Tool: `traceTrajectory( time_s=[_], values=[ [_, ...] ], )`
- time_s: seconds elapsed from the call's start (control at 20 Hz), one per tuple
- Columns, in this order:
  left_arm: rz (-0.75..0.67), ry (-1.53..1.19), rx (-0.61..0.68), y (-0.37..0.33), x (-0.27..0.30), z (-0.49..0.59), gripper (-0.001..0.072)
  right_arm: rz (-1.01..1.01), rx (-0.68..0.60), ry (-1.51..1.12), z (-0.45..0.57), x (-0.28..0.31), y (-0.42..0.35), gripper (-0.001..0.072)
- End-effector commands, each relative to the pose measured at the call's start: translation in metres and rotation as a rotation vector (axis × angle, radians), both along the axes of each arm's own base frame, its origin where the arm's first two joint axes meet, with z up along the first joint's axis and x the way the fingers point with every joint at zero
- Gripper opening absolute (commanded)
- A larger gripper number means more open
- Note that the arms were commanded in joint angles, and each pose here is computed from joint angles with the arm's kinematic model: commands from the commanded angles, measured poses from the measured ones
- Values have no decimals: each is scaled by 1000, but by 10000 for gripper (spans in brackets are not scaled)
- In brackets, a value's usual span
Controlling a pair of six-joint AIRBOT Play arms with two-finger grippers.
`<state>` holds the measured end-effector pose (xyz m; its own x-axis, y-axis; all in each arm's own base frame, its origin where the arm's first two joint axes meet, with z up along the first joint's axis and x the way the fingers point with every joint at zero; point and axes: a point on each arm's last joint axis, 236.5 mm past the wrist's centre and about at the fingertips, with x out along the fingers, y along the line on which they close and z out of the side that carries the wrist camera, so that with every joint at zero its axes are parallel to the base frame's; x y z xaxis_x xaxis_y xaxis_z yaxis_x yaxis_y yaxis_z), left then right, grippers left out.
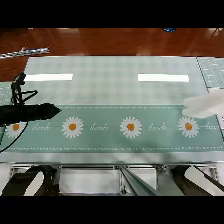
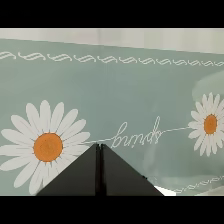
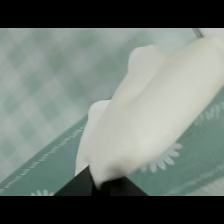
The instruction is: Fold the shirts.
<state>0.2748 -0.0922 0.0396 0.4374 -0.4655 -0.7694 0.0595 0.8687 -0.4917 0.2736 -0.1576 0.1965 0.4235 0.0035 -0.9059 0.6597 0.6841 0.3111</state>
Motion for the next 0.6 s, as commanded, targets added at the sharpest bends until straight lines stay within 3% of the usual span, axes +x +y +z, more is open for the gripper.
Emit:
traceTrajectory(
  time_s=[0.0, 0.4, 0.45, 0.5, 0.55],
  values=[
    [-5, -4, 3, 0, 0, 0, 18, -224, 3, 240, -54, -95, -29, 28],
    [26, -49, 10, 5, 12, 4, 18, -574, -1, 641, -151, -248, -30, 37],
    [27, -50, 11, 5, 12, 4, 18, -586, 17, 690, -160, -258, -23, 134],
    [30, -53, 12, 5, 13, 4, 18, -555, 41, 704, -166, -258, -19, 324],
    [37, -63, 13, 6, 16, 5, 18, -542, 51, 708, -168, -256, -20, 416]
  ],
)
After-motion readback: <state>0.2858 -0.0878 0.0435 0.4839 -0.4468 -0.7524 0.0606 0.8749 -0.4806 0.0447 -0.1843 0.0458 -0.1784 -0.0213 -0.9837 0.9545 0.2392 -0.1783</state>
